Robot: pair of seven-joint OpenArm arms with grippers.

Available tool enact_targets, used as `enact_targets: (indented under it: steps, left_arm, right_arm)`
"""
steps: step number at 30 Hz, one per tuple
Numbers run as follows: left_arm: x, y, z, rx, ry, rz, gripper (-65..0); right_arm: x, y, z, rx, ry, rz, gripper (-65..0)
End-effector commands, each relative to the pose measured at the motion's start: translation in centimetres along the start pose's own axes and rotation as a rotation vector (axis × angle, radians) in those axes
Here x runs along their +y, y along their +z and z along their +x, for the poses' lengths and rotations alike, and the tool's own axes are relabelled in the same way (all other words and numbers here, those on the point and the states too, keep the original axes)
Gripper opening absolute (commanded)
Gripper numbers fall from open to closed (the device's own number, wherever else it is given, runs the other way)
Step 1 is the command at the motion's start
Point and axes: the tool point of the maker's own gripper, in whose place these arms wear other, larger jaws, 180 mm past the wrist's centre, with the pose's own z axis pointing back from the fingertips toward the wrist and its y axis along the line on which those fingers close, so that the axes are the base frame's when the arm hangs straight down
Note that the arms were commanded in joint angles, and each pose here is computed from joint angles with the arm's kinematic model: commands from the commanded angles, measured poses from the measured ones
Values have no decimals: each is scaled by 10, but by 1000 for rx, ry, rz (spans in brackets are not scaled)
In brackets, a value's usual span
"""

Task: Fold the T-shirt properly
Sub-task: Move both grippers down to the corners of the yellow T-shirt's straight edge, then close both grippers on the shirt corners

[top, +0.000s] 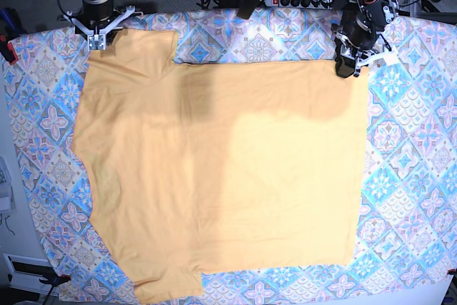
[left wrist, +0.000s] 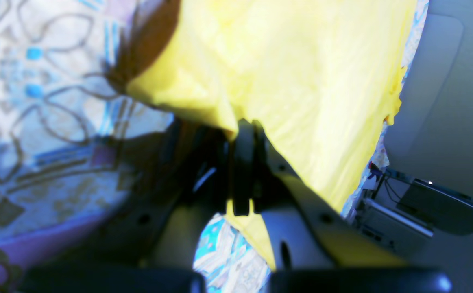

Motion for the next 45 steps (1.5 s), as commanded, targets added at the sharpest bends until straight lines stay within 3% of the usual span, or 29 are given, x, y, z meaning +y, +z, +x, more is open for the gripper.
enact_targets:
  steps: [1, 15, 22, 29, 41, 45]
  left_arm:
    - [4, 3, 1, 6, -8, 14, -650]
    - [5, 4, 0, 6, -8, 15, -650]
    - [4, 3, 0, 9, -9, 13, -650]
    - [6, 3, -1, 10, -9, 19, -650]
    - [4, 2, 0, 9, -9, 16, -650]
    - [4, 2, 0, 9, -9, 16, -650]
  right_arm:
    - [-5, -1, 11, -43, 2, -12, -441]
    - [-39, -26, 15, -40, -48, -108, -435]
    - [-34, -34, 19, -49, -150, -78, -403]
    - [-43, -39, 24, -61, -192, -64, -385]
    - [-51, -50, 30, -69, -226, -49, -384]
    - [-40, -52, 29, -62, -209, -16, -385]
